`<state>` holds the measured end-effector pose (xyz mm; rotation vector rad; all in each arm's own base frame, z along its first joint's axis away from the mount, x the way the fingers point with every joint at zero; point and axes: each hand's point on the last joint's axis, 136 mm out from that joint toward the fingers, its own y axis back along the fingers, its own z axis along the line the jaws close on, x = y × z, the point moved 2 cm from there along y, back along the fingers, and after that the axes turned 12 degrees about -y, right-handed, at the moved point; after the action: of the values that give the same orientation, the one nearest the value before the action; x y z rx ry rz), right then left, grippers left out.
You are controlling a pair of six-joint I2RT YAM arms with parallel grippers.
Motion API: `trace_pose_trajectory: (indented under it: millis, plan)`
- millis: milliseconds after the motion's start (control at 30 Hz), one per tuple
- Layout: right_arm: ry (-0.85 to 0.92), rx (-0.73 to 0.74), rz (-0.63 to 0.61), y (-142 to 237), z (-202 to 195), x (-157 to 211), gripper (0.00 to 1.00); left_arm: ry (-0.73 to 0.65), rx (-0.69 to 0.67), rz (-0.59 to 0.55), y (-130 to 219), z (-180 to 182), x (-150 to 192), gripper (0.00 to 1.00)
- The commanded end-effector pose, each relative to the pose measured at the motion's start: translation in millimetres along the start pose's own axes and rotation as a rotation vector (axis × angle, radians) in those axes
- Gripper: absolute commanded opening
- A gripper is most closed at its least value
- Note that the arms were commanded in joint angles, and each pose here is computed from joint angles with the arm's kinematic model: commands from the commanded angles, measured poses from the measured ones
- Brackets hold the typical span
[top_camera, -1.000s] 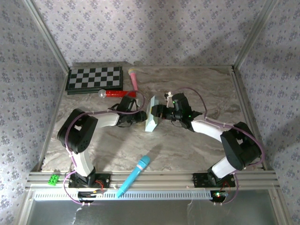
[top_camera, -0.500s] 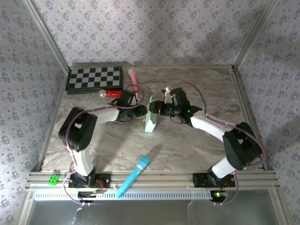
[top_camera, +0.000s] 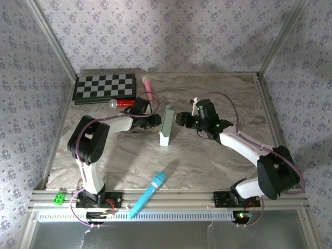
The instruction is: Fold the paper box
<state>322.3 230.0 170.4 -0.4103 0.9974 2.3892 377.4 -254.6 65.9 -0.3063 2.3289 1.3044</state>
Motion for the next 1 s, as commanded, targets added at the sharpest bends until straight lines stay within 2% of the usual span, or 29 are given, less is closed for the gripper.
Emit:
trace_pose_trajectory:
  millis: [0,167,500,700,967]
  plan:
    - [-0.010,0.119,0.051,-6,-35,23,0.48,-0.001,-0.037,-0.009,2,5,-10,0.32]
    - [-0.020,0.138,0.136,-28,-50,55,0.44,-0.042,0.028,-0.002,-3,-8,-22,0.32]
    - [-0.045,0.101,0.176,-71,-31,87,0.41,-0.121,0.145,0.073,-17,-32,-35,0.32]
    - [-0.051,0.083,0.144,-76,-21,86,0.41,-0.135,0.096,0.070,-14,-23,-46,0.32]
    - [-0.027,0.105,0.097,-62,-18,71,0.43,-0.195,-0.034,-0.004,26,-16,-79,0.37]
